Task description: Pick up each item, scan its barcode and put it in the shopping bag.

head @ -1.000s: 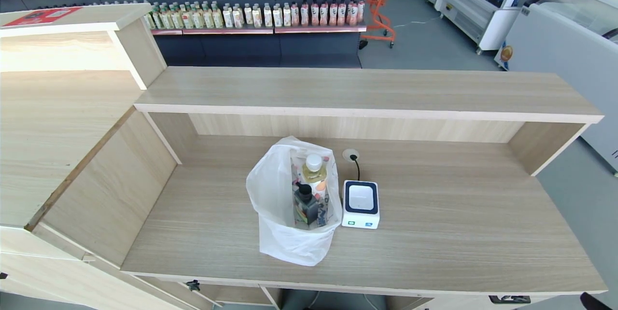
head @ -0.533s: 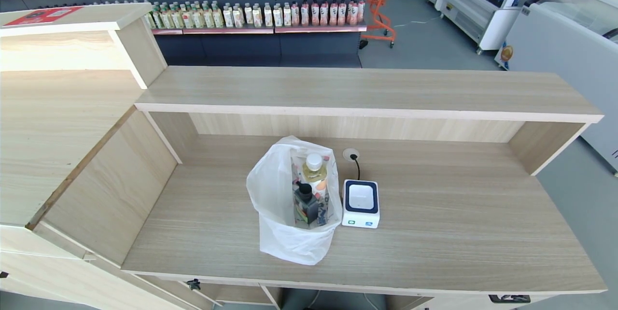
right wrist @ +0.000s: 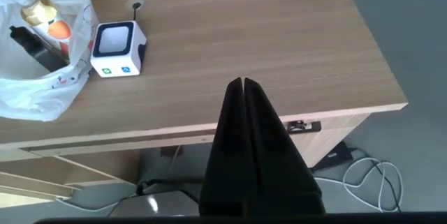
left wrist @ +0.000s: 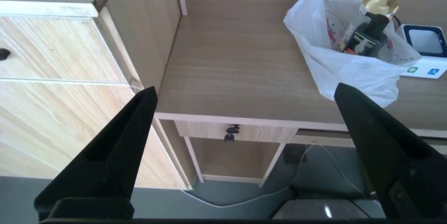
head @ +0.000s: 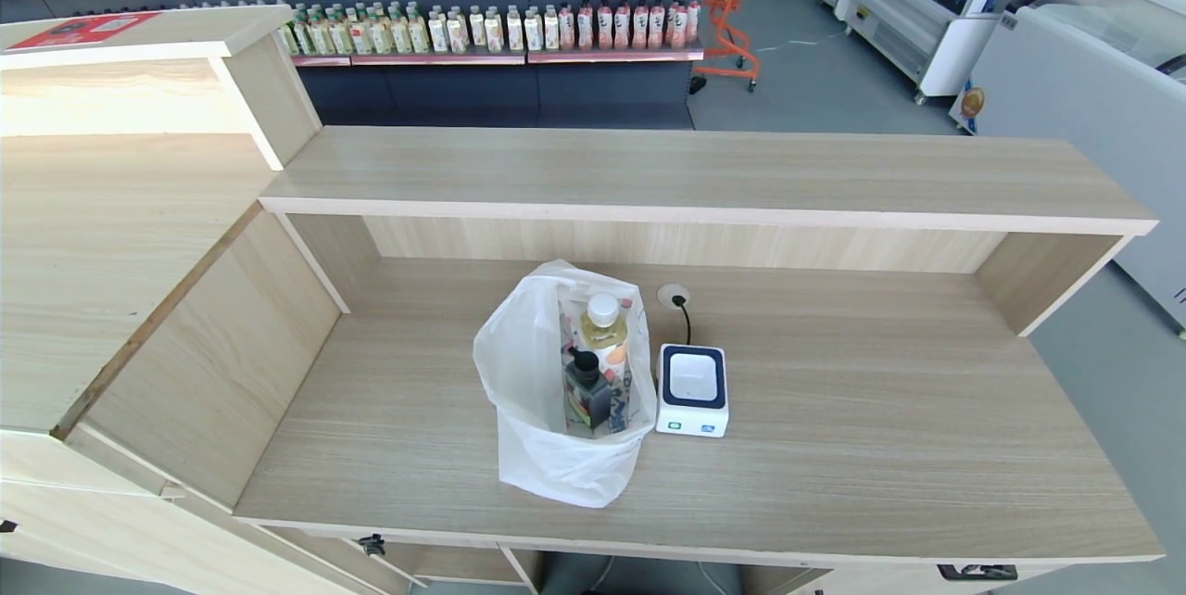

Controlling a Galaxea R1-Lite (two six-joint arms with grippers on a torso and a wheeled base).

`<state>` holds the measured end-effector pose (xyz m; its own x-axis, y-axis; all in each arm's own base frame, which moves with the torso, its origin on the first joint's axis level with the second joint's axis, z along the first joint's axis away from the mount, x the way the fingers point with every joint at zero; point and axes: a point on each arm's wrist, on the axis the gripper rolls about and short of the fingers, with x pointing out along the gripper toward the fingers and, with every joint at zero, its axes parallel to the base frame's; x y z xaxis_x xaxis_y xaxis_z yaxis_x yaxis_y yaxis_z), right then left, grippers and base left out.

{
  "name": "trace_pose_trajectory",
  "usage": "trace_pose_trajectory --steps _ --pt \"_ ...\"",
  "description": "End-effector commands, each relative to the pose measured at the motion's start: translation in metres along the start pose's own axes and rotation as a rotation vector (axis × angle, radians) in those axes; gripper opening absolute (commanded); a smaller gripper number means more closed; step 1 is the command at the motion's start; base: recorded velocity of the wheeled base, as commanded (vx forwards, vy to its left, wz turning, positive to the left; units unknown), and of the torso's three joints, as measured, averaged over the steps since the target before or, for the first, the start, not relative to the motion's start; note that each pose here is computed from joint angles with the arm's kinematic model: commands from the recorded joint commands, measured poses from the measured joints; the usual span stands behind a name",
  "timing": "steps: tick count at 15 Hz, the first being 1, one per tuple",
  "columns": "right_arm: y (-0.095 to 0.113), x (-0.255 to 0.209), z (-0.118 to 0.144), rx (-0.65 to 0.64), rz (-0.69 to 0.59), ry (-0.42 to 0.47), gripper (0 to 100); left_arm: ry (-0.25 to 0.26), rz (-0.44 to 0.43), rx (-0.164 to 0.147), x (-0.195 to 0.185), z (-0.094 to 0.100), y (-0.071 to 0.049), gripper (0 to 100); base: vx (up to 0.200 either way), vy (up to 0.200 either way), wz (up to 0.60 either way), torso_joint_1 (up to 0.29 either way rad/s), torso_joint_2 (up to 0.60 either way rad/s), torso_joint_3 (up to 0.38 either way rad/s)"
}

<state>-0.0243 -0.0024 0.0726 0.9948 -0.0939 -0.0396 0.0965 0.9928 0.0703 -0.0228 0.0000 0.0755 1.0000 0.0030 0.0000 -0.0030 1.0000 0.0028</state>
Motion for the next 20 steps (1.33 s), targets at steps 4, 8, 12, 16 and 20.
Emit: trace_pose_trajectory --steps 4,8,12,16,20 --pt "0.0 0.0004 -0.0001 0.001 0.0 0.008 0 0.002 -0.001 0.005 0.0001 0.0 0.0 100 0.0 -0.05 0.0 0.001 0.0 0.001" --pt "0.0 0.0004 -0.0001 0.001 0.0 0.008 0 0.002 -0.001 0.005 0.0001 0.0 0.0 100 0.0 -0.2 0.0 0.0 0.0 0.0" --pt "0.0 0.0004 -0.0001 0.001 0.0 0.008 0 0.002 0.0 -0.001 0.0001 0.0 0.0 100 0.0 -0.15 0.0 0.005 0.0 -0.005" --pt "0.0 0.0004 -0.0001 0.001 0.0 0.008 0 0.006 -0.001 0.005 0.0005 0.0001 0.0 100 0.05 0.0 0.0 -0.001 0.0 0.001" --pt "0.0 0.0004 -0.0001 0.001 0.0 0.008 0 0.002 0.0 0.0 0.0001 0.0 0.0 100 0.1 0.0 0.0 0.001 0.0 0.0"
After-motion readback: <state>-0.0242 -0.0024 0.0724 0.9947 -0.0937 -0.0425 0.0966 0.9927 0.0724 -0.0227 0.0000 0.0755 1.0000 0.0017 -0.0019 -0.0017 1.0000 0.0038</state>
